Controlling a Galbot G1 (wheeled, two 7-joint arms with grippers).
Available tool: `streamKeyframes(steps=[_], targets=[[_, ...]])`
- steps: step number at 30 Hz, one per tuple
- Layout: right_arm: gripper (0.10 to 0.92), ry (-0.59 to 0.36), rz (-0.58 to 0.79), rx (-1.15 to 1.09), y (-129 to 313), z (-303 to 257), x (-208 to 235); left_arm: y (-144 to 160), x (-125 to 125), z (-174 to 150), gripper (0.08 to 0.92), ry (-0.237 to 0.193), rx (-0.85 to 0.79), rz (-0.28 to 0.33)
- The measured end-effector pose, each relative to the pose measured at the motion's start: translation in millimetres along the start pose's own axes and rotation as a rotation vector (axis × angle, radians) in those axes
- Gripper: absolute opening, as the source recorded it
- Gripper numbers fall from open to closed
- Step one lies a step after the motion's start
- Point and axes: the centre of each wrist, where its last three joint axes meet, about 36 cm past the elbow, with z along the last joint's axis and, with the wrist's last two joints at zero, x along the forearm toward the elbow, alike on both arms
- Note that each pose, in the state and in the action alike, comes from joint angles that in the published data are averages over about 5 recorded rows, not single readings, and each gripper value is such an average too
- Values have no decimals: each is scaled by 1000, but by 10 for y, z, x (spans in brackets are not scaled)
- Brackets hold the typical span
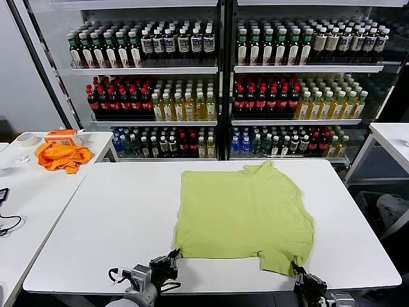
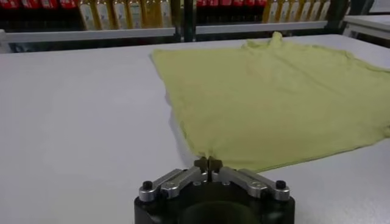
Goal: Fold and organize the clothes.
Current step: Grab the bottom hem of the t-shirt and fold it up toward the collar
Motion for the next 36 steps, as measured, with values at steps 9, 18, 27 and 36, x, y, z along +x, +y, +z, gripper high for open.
streamKeyframes(steps=[9,18,27,36], targets=[[109,2,-36,-1,65,-138,263,115,158,-63,85,-19,11,9],[109,39,-71,-3,200,-148,546,294,455,-105,85,-24,21,-5],[109,36,-80,3,246,-302,627,349,744,-173,85,-41,50,-7],[109,15,-70,-10,184,-572,360,469,617,-268,85,-83,110,36]])
